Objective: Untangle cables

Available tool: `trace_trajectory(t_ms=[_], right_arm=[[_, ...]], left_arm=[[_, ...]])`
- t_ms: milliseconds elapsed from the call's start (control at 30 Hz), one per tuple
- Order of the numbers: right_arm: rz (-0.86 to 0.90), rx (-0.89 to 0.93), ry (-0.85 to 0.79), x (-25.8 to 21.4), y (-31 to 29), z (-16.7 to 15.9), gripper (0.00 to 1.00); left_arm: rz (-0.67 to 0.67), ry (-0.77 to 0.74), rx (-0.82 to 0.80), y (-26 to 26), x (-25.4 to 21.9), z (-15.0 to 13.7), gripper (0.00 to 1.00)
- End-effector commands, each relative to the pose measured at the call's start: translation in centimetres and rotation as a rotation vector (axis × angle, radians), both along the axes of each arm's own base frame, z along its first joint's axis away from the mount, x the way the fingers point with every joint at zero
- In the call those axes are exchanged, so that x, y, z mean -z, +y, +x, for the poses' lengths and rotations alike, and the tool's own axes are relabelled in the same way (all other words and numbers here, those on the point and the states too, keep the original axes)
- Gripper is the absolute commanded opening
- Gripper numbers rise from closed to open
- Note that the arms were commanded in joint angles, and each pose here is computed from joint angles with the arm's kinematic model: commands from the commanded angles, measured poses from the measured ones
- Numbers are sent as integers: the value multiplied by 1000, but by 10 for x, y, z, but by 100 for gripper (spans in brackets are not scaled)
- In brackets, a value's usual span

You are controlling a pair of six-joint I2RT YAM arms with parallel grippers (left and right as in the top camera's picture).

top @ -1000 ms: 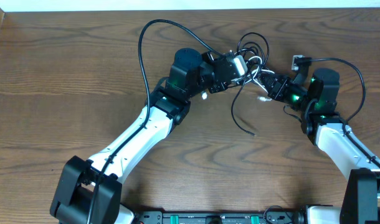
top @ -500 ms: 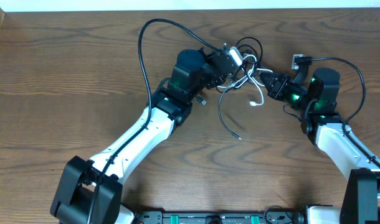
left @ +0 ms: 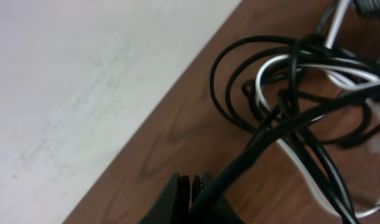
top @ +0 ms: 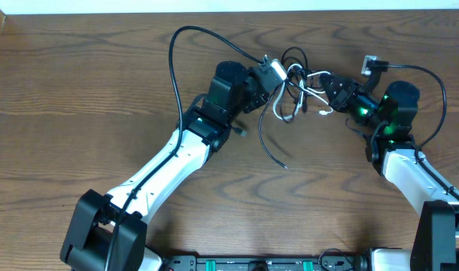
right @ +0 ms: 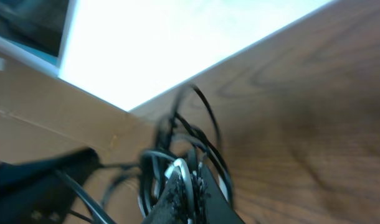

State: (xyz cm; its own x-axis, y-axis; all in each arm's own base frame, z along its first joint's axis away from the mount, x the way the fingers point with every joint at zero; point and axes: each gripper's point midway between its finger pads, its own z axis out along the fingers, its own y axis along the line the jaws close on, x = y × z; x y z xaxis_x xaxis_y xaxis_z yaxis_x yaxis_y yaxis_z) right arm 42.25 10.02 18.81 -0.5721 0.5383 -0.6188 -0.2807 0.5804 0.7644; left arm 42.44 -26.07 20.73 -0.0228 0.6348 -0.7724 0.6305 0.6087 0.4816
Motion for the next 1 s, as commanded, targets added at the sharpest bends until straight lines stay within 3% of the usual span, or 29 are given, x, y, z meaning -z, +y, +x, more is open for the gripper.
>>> trace_trajectory(t_ms=[0, 67, 100, 167, 200, 233, 267, 533, 967], right_arm=[[41, 3, -12, -8, -6, 1, 1], [45, -12, -28, -12, -4, 0, 1], [46, -17, -30, -12, -3, 0, 1], [47, -21, -31, -12, -2, -1, 1], [47, -22, -30, -12, -2, -1, 1], [47, -24, -31, -12, -2, -1, 1], [47, -26, -31, -12, -2, -1, 1], [10, -128, -111, -21, 10, -11, 1], [-138, -557, -448, -37, 48, -67, 1]], left_arm=[[-29, -12, 29, -6, -20, -7, 7], [-26, 8, 54, -11, -16, -13, 10], [-21, 16, 57, -12, -14, -15, 17], [-12, 31, 60, -12, -10, -17, 47], [-9, 36, 60, -12, -9, -17, 72], [-6, 42, 60, -12, -7, -18, 90], [-2, 48, 60, -11, -6, -19, 94], [-28, 71, 129, -19, -10, -30, 95], [-40, 49, 129, -17, -22, -33, 96]])
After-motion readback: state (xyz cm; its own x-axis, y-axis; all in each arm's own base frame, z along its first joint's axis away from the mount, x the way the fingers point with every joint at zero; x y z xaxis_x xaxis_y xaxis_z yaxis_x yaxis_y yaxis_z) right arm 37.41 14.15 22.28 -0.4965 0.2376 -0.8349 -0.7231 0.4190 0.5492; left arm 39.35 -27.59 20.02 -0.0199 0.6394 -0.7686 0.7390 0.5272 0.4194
